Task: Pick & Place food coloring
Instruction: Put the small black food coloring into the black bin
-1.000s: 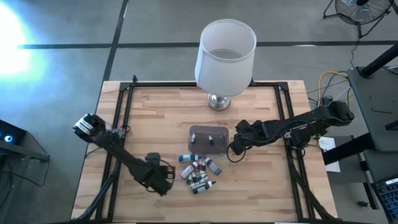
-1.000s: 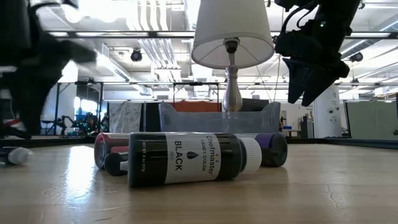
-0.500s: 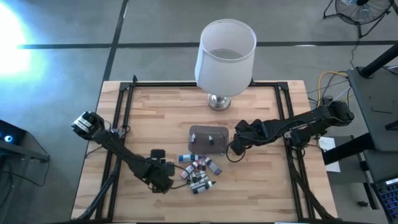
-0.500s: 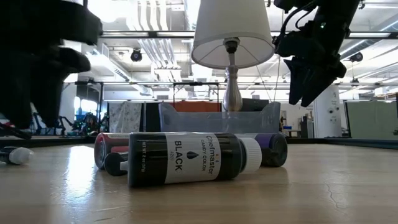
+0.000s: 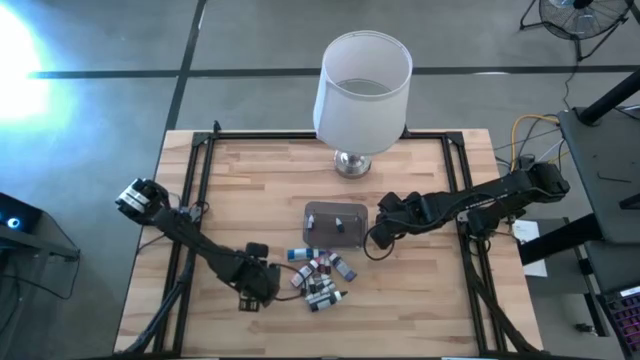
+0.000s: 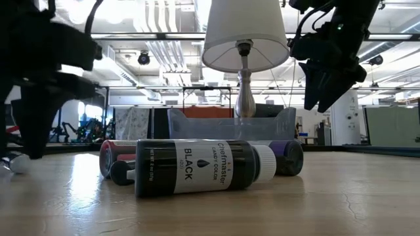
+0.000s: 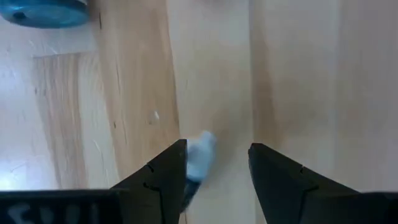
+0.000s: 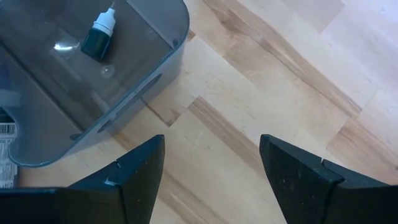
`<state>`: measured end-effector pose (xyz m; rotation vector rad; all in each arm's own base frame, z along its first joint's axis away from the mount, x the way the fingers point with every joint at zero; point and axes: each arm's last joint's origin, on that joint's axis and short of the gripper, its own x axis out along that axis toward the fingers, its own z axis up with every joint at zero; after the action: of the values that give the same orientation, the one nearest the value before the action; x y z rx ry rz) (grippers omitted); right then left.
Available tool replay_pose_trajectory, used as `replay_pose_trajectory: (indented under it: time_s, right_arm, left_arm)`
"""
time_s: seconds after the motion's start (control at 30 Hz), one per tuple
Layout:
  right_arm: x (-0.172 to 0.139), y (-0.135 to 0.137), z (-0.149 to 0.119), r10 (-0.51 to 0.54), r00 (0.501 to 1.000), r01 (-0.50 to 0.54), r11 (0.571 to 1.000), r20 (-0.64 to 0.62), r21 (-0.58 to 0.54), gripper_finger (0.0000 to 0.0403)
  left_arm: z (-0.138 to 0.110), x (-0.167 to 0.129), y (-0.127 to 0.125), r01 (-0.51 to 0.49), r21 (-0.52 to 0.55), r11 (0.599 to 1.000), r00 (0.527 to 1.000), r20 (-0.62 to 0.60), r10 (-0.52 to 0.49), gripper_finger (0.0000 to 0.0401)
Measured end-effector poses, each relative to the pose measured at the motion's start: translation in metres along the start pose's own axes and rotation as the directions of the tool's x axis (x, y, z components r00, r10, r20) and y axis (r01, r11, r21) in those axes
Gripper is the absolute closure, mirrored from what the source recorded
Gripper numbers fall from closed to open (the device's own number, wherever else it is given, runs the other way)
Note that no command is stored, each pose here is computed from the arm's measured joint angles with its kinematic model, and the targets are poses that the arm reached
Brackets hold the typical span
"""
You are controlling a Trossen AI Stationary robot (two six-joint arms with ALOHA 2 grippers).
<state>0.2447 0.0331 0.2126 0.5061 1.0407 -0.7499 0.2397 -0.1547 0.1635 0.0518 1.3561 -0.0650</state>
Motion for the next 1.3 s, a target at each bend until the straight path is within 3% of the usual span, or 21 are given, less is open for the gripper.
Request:
replay_pose_trajectory:
  time_s: [0.47, 0.57, 0.63, 0.67, 0.7, 0.77, 0.8, 0.83, 0.9, 0.97, 1.03, 1.07, 1.23, 1.3]
  right_arm:
    - [0.000, 0.000, 0.000, 0.000, 1.000, 0.000, 1.000, 0.000, 0.000, 0.0147]
    - [0.000, 0.000, 0.000, 0.000, 1.000, 0.000, 1.000, 0.000, 0.000, 0.0147]
    - [0.000, 0.000, 0.000, 0.000, 1.000, 0.000, 1.000, 0.000, 0.005, 0.0147]
    - [0.000, 0.000, 0.000, 0.000, 1.000, 0.000, 1.000, 0.001, 0.011, 0.0147]
    - [0.000, 0.000, 0.000, -0.001, 1.000, 0.001, 1.000, 0.001, 0.018, 0.0147]
    - [0.000, 0.000, 0.000, -0.001, 1.000, 0.001, 1.000, 0.001, 0.028, 0.0147]
    - [0.000, 0.000, 0.000, -0.001, 1.000, 0.001, 0.999, 0.001, 0.035, 0.0147]
    - [0.000, 0.000, 0.000, -0.001, 1.000, 0.001, 0.999, 0.001, 0.044, 0.0147]
    - [0.000, 0.000, 0.000, -0.002, 1.000, 0.001, 0.999, 0.001, 0.053, 0.0147]
    - [0.000, 0.000, 0.000, -0.001, 1.000, 0.001, 0.999, 0.003, 0.052, 0.0147]
    - [0.000, 0.000, 0.000, -0.002, 1.000, 0.001, 0.999, 0.004, 0.045, 0.0147]
    - [0.001, 0.000, 0.000, -0.002, 1.000, 0.002, 0.999, 0.005, 0.038, 0.0147]
    - [0.001, 0.000, 0.000, -0.004, 1.000, 0.004, 1.000, 0.005, 0.011, 0.0147]
    - [0.001, -0.001, -0.001, -0.005, 1.000, 0.005, 1.000, 0.004, 0.002, 0.0147]
  left_arm:
    - [-0.013, 0.011, 0.007, -0.031, 0.032, 0.999, 0.998, -0.053, 0.033, 0.0250]
    - [-0.010, 0.003, 0.011, -0.073, -0.119, 0.990, 0.993, -0.101, 0.061, 0.0250]
    - [0.000, -0.010, 0.014, -0.102, -0.294, 0.950, 0.994, -0.075, 0.083, 0.0250]
    - [0.004, -0.018, 0.015, -0.117, -0.407, 0.906, 0.993, -0.060, 0.102, 0.0250]
    - [0.006, -0.024, 0.018, -0.139, -0.540, 0.830, 0.990, -0.059, 0.127, 0.0250]
    - [0.005, -0.031, 0.022, -0.156, -0.780, 0.606, 0.986, -0.082, 0.148, 0.0250]
    - [0.004, -0.033, 0.021, -0.145, -0.863, 0.485, 0.986, -0.088, 0.138, 0.0250]
    - [0.002, -0.034, 0.018, -0.125, -0.911, 0.392, 0.989, -0.086, 0.117, 0.0250]
    - [-0.005, -0.036, 0.007, -0.104, -0.952, 0.289, 0.993, -0.084, 0.082, 0.0250]
    - [-0.013, -0.036, -0.003, -0.107, -0.964, 0.243, 0.993, -0.091, 0.077, 0.0250]
    - [-0.017, -0.035, -0.008, -0.102, -0.959, 0.263, 0.993, -0.083, 0.081, 0.0250]
    - [-0.017, -0.035, -0.009, -0.101, -0.950, 0.294, 0.993, -0.081, 0.081, 0.0250]
    - [-0.017, -0.034, -0.015, -0.071, -0.759, 0.647, 0.997, -0.039, 0.064, 0.0250]
    - [-0.018, -0.032, -0.015, -0.095, -0.665, 0.741, 0.995, -0.056, 0.077, 0.0250]
